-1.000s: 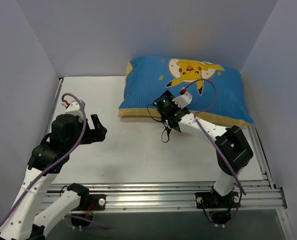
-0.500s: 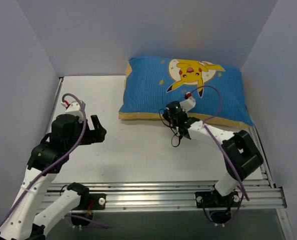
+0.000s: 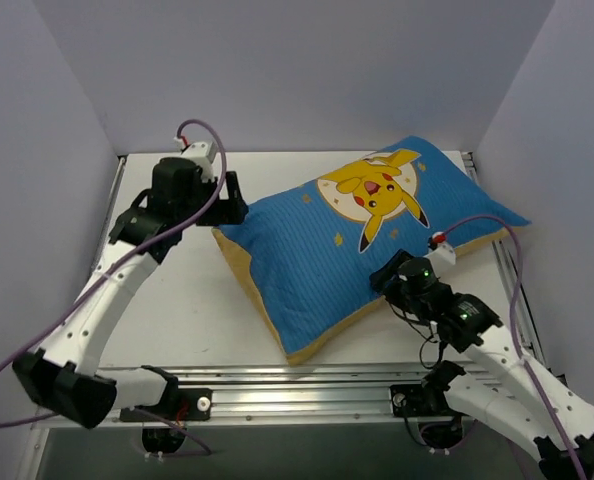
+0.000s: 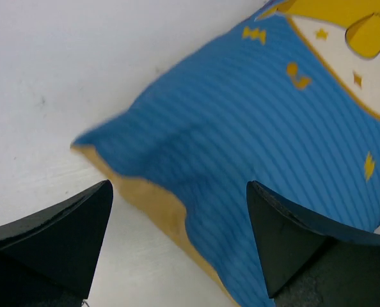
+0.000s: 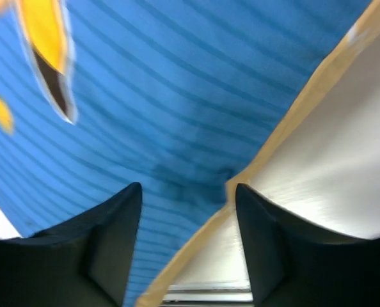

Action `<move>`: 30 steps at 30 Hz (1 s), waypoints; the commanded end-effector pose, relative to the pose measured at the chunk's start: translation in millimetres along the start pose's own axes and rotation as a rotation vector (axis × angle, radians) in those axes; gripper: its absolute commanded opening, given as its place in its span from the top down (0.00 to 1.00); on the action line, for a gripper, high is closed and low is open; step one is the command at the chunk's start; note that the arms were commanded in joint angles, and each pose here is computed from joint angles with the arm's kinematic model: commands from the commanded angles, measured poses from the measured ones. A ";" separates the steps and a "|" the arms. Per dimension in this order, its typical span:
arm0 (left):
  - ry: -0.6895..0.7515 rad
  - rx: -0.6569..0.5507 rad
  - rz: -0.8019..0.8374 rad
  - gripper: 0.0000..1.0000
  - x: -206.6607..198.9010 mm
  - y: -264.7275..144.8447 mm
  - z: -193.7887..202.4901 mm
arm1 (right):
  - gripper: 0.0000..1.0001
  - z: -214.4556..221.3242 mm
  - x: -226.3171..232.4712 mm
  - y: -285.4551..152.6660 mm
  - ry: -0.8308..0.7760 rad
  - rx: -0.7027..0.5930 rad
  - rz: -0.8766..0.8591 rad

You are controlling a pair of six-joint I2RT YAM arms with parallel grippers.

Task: Remove the pillowcase from the pillow

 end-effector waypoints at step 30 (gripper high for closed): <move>-0.214 0.309 0.347 0.04 -29.6 45.8 145.1 | 0.16 -86.2 131.8 175.6 -0.328 0.040 -0.282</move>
Point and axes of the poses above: each gripper's point midway between its finger pads, its own y axis out along the fingers, its own x axis along the line the jaws close on, z = x × y, the point moved 10 cm from there along -y, back along the fingers, and after that the axes turned 4 degrees about -y, right-handed, at the moved point
